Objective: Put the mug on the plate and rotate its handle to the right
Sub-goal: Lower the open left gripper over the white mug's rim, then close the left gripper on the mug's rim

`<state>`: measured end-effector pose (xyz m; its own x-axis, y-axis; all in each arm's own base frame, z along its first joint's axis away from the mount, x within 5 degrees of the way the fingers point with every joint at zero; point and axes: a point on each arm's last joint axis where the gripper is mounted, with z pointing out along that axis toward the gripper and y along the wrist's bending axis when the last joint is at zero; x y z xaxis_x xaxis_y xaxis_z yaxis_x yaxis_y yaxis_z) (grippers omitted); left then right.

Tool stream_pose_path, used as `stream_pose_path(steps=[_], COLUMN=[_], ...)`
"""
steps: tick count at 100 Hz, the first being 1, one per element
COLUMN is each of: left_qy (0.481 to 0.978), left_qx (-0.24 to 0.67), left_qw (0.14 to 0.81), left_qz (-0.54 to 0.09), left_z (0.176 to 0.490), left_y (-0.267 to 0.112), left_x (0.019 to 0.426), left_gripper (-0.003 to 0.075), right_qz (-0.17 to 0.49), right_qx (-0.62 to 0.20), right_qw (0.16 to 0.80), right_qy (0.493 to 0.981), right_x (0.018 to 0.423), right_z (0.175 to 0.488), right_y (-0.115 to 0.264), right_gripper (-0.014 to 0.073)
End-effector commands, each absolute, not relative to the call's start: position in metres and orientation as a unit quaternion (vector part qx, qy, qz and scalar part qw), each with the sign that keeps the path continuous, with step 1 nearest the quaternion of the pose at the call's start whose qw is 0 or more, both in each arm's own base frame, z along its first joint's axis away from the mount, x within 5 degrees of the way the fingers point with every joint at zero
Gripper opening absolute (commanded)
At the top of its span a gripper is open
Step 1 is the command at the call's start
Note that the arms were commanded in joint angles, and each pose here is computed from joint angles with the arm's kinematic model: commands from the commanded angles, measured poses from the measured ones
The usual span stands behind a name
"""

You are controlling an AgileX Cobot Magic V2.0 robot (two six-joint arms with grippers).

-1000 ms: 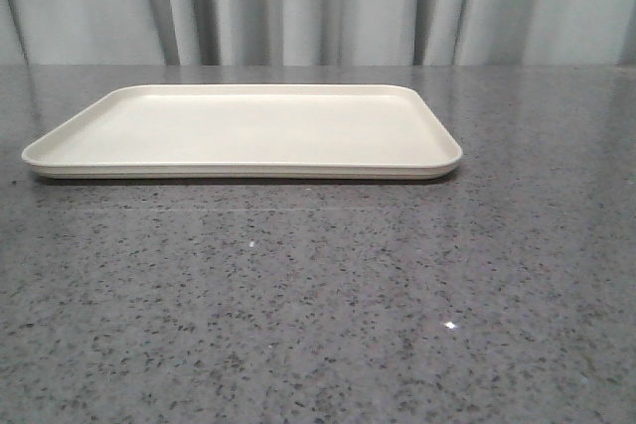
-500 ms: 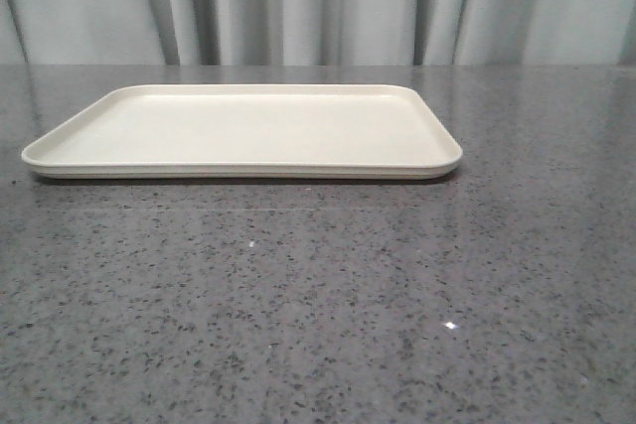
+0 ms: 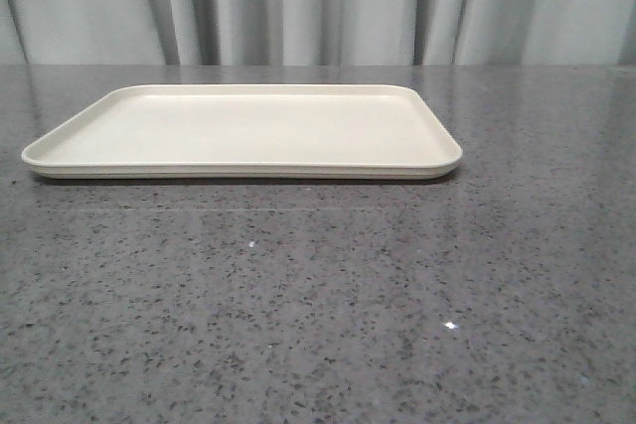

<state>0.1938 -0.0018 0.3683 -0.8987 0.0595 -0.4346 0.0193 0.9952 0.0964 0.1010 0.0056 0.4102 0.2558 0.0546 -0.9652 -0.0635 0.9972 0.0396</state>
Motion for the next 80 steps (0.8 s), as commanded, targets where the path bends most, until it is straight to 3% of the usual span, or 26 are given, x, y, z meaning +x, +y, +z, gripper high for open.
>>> stream_pose_path(steps=[1, 62, 80], left_qy=[0.971, 0.977, 0.972], left_qx=[0.024, 0.038, 0.039], left_qw=[0.233, 0.204, 0.226], left_qz=[0.044, 0.047, 0.045], left_z=[0.372, 0.355, 0.353], left_y=[-0.003, -0.003, -0.004], left_x=[0.188, 0.19, 0.195], left_gripper=[0.0344, 0.0344, 0.0337], right_qz=[0.038, 0.044, 0.044], right_qx=[-0.01, -0.016, -0.016], right_qw=[0.801, 0.801, 0.801], right_qy=[0.597, 0.597, 0.596], right_x=[0.1, 0.099, 0.099], right_z=[0.421, 0.422, 0.422], right_y=[0.006, 0.008, 0.008], right_gripper=[0.0475, 0.0475, 0.0475])
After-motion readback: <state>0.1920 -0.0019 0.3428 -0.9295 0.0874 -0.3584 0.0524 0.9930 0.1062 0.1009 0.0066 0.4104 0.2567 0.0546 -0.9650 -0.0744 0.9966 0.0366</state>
